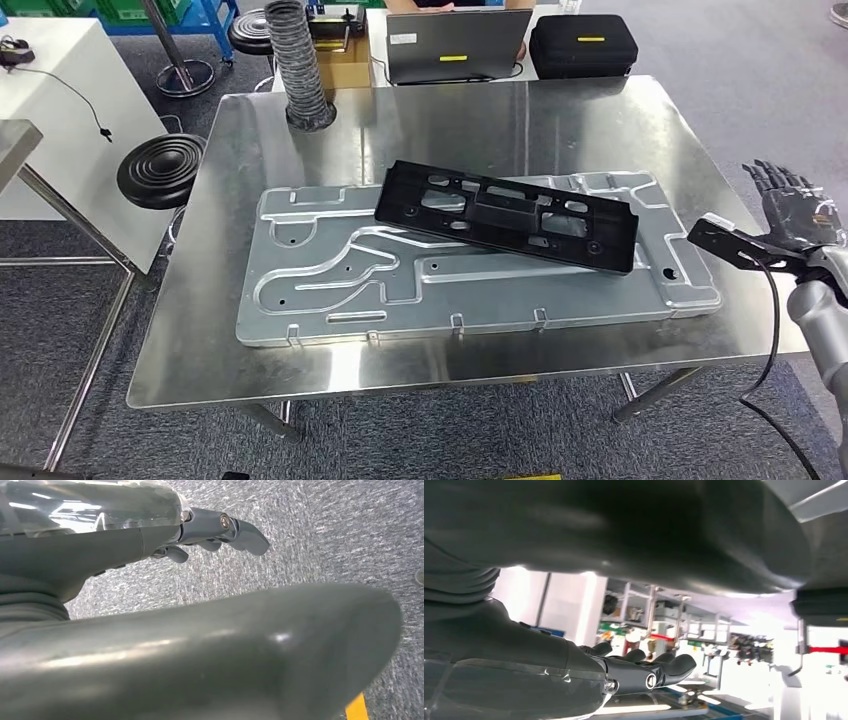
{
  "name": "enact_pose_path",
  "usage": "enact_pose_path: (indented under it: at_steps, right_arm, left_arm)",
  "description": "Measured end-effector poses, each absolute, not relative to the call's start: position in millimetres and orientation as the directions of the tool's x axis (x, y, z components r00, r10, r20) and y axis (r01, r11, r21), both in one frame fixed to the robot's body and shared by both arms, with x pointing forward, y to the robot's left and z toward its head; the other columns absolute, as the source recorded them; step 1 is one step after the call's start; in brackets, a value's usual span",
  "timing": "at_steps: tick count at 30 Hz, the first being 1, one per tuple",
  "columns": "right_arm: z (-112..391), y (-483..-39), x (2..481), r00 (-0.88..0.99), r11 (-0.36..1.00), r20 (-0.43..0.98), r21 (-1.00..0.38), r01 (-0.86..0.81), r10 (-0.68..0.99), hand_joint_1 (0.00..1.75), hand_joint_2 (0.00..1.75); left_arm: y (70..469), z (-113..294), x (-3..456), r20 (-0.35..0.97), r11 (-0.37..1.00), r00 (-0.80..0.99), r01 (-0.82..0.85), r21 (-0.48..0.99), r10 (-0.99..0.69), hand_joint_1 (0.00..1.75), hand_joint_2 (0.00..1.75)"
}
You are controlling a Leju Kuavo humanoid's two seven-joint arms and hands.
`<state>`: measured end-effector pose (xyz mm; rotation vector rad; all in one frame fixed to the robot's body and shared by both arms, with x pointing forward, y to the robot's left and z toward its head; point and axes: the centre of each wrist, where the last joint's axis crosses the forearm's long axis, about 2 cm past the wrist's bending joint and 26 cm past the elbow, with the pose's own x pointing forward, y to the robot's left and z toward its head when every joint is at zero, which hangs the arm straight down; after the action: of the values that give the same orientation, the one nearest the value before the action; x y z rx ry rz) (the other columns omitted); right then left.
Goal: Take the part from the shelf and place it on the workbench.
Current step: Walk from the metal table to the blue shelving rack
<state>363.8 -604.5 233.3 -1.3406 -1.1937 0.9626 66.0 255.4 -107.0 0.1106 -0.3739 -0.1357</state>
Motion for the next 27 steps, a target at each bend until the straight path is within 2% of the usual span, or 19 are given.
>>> enact_pose_path:
  at_steps: [27]
  right_arm:
    - [222.3, -617.0, 347.4, 0.233, 0.056, 0.086, -0.990, 0.132, 0.969, 0.00, 0.00]
  left_arm:
    - [256.0, -107.1, 65.5, 0.353, 0.984, 0.922, 0.118, 0.135, -0.159, 0.00, 0.00]
